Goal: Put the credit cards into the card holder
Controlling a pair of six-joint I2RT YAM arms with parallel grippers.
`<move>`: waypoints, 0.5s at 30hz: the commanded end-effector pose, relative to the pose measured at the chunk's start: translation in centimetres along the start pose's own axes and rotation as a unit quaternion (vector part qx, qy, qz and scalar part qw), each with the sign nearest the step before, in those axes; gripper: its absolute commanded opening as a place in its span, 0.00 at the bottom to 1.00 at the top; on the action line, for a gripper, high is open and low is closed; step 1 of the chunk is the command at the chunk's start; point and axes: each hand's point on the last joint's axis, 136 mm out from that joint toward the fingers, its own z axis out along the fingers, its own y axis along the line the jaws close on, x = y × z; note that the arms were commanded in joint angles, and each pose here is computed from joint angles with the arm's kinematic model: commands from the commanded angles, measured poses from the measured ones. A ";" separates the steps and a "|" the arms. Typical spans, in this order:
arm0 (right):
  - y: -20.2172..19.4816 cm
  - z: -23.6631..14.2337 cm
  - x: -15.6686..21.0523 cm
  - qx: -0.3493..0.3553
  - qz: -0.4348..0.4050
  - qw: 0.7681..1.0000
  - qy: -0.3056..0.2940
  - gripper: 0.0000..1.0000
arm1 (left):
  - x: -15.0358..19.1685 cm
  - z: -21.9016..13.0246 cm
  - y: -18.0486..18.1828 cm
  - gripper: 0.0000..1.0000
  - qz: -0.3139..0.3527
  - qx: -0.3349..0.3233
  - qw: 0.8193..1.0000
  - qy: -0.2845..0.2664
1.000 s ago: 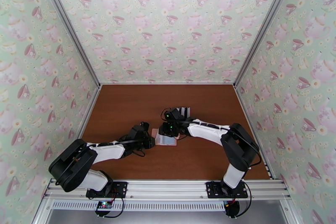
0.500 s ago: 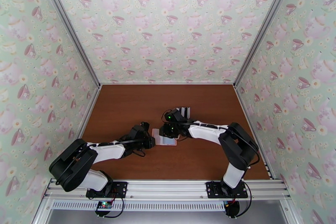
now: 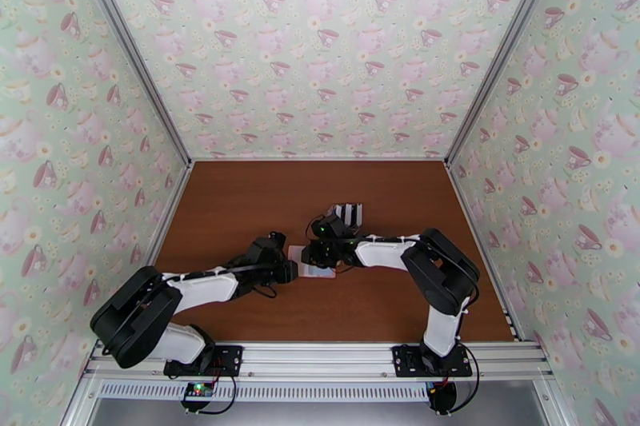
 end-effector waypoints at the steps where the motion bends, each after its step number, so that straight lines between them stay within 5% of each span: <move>1: 0.5 0.1 -0.1 -0.016 0.002 1.000 0.000 0.24 | 0.9 -0.6 0.7 0.41 -0.002 -0.026 0.999 0.023; 15: 1.6 -1.1 -0.6 -0.020 -0.007 1.000 -0.009 0.26 | -2.0 -3.2 -1.4 0.51 0.019 -0.025 0.999 -0.014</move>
